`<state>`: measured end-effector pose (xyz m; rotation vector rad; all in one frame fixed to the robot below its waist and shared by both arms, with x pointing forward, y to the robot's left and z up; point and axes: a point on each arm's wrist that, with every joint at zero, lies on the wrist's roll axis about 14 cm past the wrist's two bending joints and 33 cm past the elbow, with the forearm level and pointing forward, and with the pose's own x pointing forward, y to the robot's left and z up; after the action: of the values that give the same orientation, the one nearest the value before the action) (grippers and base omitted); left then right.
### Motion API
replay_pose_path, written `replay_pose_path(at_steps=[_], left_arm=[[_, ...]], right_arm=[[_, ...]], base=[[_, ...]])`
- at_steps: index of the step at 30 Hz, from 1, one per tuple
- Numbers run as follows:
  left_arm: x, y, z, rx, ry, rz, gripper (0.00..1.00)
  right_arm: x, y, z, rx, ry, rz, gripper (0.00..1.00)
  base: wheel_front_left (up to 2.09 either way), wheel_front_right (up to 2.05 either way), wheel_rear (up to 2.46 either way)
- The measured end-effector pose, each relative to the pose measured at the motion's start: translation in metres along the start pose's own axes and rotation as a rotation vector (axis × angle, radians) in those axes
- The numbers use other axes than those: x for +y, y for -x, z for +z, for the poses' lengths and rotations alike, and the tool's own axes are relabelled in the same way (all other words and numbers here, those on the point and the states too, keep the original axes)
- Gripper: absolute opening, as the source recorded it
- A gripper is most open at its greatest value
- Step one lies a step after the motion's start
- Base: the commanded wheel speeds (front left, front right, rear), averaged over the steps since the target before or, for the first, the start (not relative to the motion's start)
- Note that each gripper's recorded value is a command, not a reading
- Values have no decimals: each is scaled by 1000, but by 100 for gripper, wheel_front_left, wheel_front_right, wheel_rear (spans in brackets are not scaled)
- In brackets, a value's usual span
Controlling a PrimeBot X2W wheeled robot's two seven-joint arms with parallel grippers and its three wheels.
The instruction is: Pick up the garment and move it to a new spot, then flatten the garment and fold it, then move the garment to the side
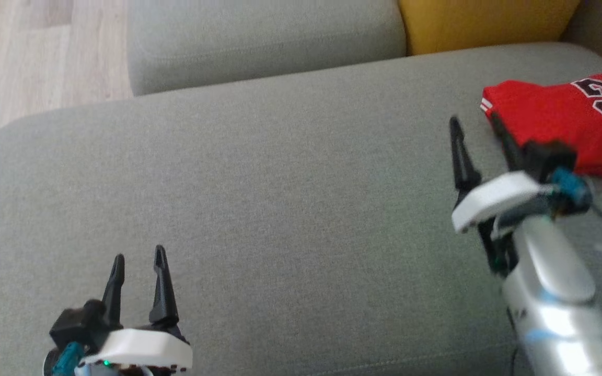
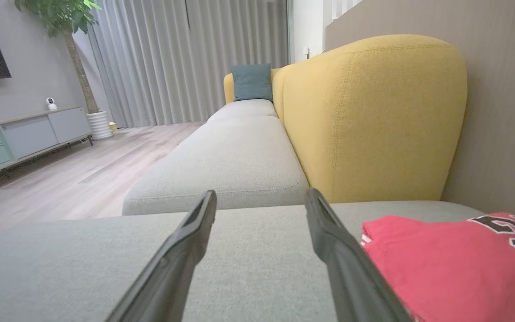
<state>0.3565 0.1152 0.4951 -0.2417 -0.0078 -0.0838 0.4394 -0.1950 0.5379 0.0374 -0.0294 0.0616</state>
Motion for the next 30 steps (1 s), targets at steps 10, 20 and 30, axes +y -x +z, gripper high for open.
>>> replay_pose_path(at_steps=[10, 20, 30], left_arm=[[17, 16, -2, 8, -1, 73, 100], [29, 31, -10, 36, -24, 105, 100], [31, 32, -9, 31, -37, 109, 100]], right_arm=[[50, 64, -49, 65, -140, 91, 100], [73, 69, -47, 54, -174, 149, 100], [72, 73, -51, 63, -160, 144, 100]], base=[[0, 0, 0], [0, 0, 0], [0, 0, 0]])
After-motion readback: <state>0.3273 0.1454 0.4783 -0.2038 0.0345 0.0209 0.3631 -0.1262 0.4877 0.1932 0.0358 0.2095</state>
